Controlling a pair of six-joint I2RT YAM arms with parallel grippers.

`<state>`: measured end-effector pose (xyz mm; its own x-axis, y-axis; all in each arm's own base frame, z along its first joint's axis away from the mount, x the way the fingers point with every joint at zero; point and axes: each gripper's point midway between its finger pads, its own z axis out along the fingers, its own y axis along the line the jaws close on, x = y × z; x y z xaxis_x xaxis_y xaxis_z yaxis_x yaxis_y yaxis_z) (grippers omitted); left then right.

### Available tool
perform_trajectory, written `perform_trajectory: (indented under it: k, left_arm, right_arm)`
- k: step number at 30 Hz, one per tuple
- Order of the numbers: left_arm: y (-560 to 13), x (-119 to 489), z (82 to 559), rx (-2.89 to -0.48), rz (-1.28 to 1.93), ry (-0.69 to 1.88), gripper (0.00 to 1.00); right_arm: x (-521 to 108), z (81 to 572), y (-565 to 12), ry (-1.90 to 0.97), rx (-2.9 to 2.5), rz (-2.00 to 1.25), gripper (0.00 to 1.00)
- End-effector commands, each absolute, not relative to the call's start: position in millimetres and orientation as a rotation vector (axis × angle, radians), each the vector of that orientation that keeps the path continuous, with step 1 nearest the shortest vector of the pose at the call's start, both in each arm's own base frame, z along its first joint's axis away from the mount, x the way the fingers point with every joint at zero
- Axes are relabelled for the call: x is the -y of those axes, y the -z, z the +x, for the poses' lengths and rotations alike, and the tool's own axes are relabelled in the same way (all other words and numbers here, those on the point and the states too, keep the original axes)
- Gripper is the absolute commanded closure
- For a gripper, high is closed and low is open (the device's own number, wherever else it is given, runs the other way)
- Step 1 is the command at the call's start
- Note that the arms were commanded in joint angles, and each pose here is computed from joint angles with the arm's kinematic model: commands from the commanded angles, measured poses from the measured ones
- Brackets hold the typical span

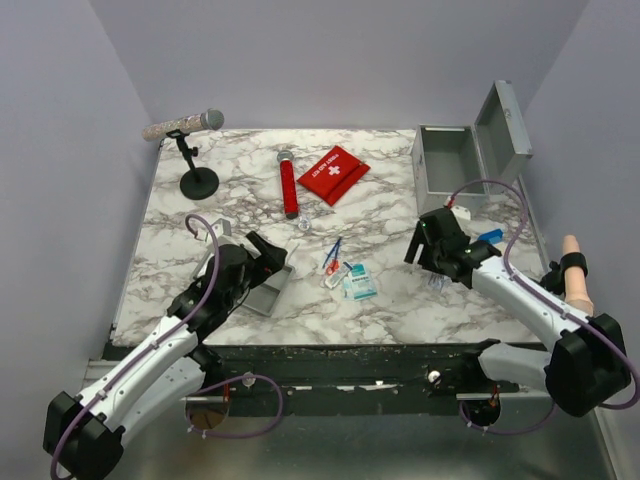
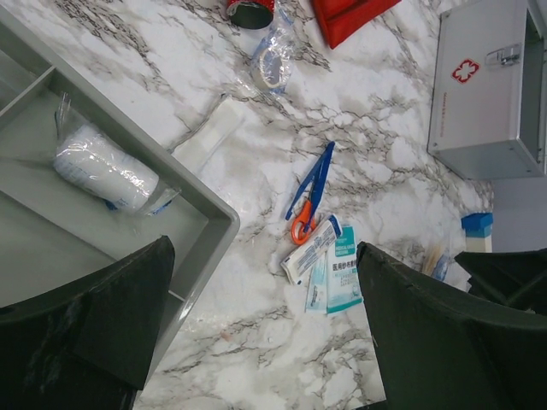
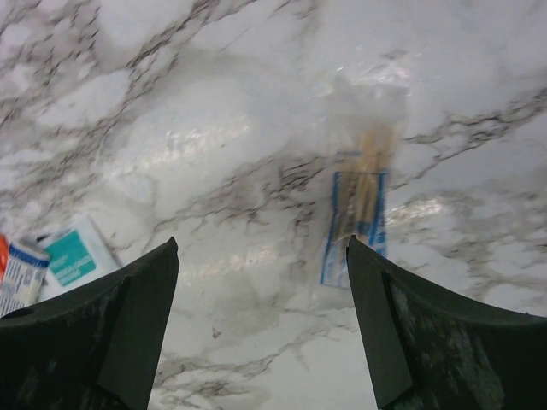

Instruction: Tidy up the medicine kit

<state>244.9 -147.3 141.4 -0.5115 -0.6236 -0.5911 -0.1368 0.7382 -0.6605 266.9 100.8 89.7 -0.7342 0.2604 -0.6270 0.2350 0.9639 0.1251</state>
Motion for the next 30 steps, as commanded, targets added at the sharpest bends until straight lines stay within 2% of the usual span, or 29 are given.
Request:
perform_trajectory:
  k: [1, 11, 16, 18, 22, 30]
  left_arm:
    - [-140, 143, 243, -2.026, -0.604, 0.706, 0.02]
    - [-160, 137, 238, -1.984, -0.601, 0.718, 0.02]
    - [-164, 133, 236, -1.972, -0.605, 0.718, 0.02]
    - [-166, 133, 236, -1.966, -0.61, 0.718, 0.02]
    - [-167, 131, 236, -1.967, -0.613, 0.712, 0.03]
    - [-175, 123, 235, -1.957, -0.615, 0.669, 0.02]
  right_arm:
    - [-55, 265, -74, 0.055, -2.425, 0.582, 0.12]
    - [-58, 261, -28, 0.081, -2.597, 0.574, 0.18]
    - [-67, 261, -23, 0.015, -2.63, 0.54, 0.23]
    - [-73, 258, -17, -0.012, -2.676, 0.526, 0.28]
    - [-82, 257, -15, -0.082, -2.688, 0.482, 0.45]
    - [-103, 267, -52, -0.22, -2.557, 0.331, 0.56]
